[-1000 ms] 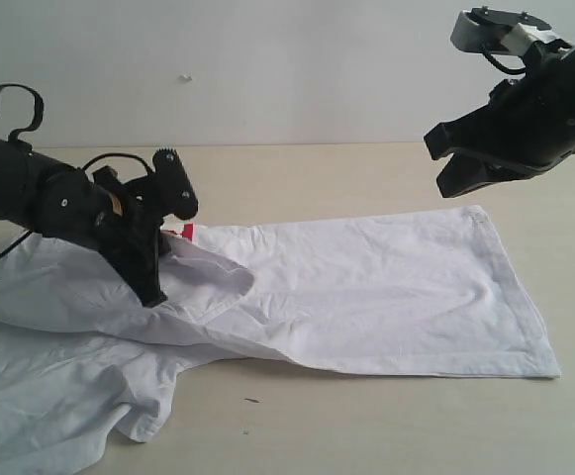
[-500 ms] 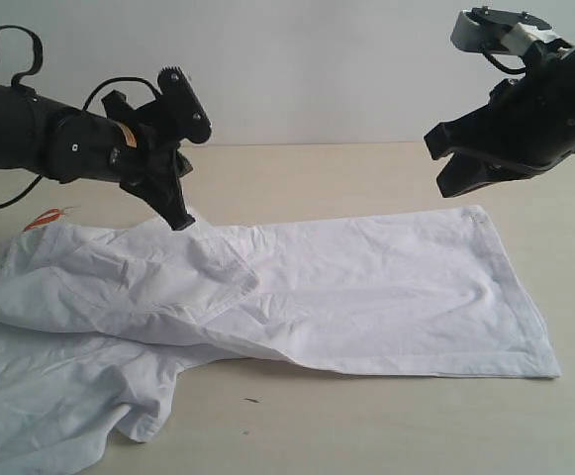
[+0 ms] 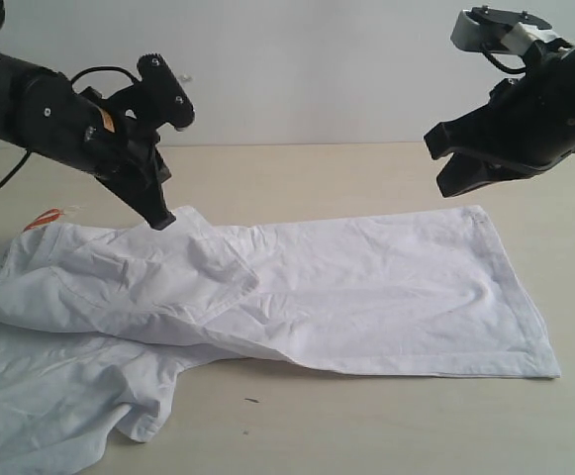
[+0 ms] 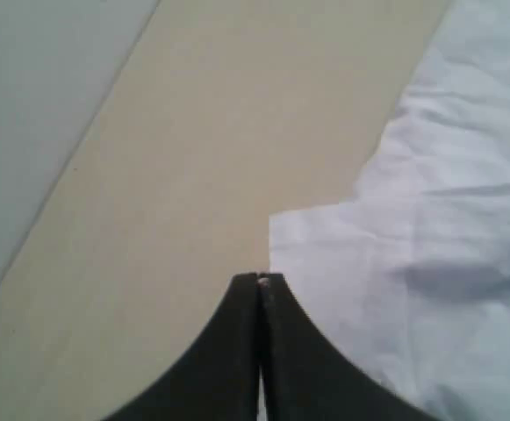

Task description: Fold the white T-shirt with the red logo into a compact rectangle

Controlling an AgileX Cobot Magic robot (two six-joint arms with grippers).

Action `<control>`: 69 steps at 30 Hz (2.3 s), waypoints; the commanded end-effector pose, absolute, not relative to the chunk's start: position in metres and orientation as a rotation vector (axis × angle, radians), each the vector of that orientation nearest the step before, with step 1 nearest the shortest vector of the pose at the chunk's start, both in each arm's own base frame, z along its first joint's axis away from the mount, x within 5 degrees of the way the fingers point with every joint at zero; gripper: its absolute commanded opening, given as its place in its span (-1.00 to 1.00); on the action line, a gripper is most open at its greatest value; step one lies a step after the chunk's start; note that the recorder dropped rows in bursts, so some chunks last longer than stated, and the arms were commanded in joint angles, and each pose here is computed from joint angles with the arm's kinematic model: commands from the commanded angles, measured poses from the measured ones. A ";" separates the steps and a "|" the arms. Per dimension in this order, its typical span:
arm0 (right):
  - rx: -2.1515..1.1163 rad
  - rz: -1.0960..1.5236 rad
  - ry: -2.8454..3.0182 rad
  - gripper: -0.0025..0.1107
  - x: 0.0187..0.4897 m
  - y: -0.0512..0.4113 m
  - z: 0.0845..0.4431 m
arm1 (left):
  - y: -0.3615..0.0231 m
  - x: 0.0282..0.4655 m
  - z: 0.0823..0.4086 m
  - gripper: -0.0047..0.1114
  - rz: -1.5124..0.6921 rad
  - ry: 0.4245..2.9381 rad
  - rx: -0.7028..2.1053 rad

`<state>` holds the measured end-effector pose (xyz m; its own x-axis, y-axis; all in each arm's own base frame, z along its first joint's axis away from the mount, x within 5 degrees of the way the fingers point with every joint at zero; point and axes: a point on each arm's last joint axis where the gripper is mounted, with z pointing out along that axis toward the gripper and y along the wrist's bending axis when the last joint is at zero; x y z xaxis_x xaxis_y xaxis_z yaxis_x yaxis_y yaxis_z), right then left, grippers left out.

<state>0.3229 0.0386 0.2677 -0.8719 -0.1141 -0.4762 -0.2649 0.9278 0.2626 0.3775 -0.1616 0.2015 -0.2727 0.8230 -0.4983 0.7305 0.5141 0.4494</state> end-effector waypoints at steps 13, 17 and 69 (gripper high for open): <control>-0.283 0.465 2.608 -0.96 0.321 0.041 0.273 | -0.128 0.295 0.237 -0.92 0.101 2.232 1.278; -0.275 0.484 2.608 -0.96 0.321 0.042 0.273 | -0.125 0.276 0.234 -0.92 0.016 2.276 1.305; -0.282 0.560 2.608 -0.96 0.319 0.046 0.274 | -0.170 0.182 0.172 -0.22 -0.172 2.345 1.695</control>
<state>0.3199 0.0450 0.2693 -0.8848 -0.0934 -0.4566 -0.2708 0.9003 0.3406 0.1805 -0.1686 0.1702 -0.2713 0.9347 -0.2299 0.9585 0.2841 0.0242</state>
